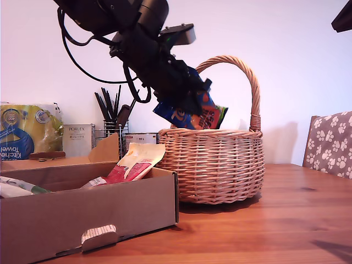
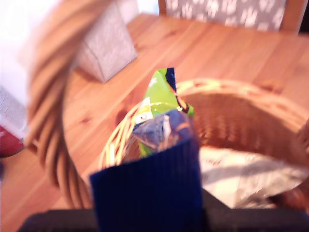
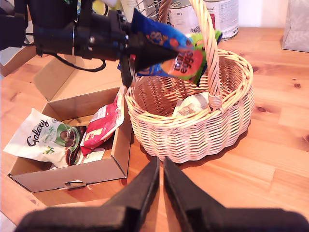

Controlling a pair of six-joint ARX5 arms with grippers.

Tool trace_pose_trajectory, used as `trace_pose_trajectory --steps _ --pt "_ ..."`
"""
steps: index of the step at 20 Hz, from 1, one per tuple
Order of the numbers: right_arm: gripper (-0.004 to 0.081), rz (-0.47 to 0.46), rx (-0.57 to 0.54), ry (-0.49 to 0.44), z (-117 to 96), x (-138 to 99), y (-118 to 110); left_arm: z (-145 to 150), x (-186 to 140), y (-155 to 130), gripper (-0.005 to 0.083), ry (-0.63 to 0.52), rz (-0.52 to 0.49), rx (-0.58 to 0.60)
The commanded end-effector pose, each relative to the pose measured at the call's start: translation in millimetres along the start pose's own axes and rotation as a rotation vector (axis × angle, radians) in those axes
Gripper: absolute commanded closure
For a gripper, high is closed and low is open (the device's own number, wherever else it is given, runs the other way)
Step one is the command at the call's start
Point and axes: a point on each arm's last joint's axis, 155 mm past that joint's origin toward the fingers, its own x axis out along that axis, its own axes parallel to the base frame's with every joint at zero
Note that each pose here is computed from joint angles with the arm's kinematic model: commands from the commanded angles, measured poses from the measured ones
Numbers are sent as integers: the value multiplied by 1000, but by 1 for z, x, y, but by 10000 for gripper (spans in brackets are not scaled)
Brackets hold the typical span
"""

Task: Move the bags of Easter eggs from the cardboard box on the left into the woven basket on the right side.

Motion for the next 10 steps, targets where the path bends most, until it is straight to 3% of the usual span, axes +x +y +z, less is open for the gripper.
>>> trace_pose_trajectory --steps 1,3,5,9,10 --pt "783 6 -3 4 -4 2 1 -5 4 3 782 18 41 26" --pt "783 8 -3 4 -4 2 1 -7 3 8 757 31 86 31" --pt "783 8 -2 4 -4 2 1 -7 3 9 674 33 90 30" --pt "783 9 -2 4 -4 2 1 -6 4 6 299 29 82 32" --pt "783 9 -2 4 -4 2 1 -5 4 5 254 25 80 33"
